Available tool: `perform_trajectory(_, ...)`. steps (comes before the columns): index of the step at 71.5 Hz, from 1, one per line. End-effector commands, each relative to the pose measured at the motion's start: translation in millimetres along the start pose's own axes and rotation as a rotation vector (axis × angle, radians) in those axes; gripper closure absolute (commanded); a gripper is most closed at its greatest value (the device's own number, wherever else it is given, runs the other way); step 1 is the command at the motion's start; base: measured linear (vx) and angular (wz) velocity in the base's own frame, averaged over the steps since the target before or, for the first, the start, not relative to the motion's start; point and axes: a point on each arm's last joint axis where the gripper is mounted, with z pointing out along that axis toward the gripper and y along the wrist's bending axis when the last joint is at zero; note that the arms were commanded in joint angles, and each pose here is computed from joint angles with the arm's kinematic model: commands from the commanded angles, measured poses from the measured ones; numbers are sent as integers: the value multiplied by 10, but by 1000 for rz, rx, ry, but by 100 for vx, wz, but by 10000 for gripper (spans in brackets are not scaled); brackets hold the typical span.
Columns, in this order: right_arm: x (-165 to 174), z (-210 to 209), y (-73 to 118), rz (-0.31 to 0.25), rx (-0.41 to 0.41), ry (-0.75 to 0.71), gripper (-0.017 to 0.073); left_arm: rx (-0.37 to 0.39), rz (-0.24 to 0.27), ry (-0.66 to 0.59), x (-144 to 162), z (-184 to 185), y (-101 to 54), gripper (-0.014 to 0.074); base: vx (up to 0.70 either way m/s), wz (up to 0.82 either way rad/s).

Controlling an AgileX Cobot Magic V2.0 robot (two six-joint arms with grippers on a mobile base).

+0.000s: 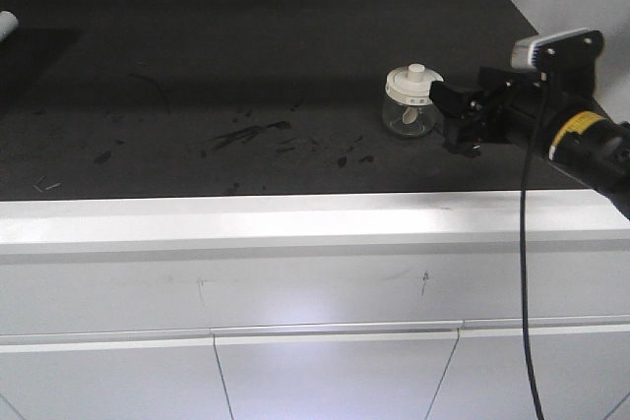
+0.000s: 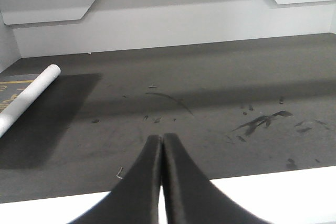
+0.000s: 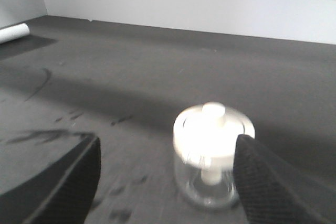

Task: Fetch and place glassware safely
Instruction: 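Reach the right gripper toward the glass jar with white lid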

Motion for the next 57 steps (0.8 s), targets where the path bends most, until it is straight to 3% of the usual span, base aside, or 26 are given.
perform_trajectory(1, -260, 170, -72, -21, -34, -136, 61, 8, -18, -96, -150, -3, -6, 601, 0, 0)
perform_trajectory(32, -199, 1042, -517, -45, -34, -210, 61, 8, -18, -96, -150, -3, -6, 601, 0, 0)
perform_trajectory(57, 55, 1274, -625, -22, -35, -185, 61, 8, -18, -96, -150, -3, -6, 601, 0, 0)
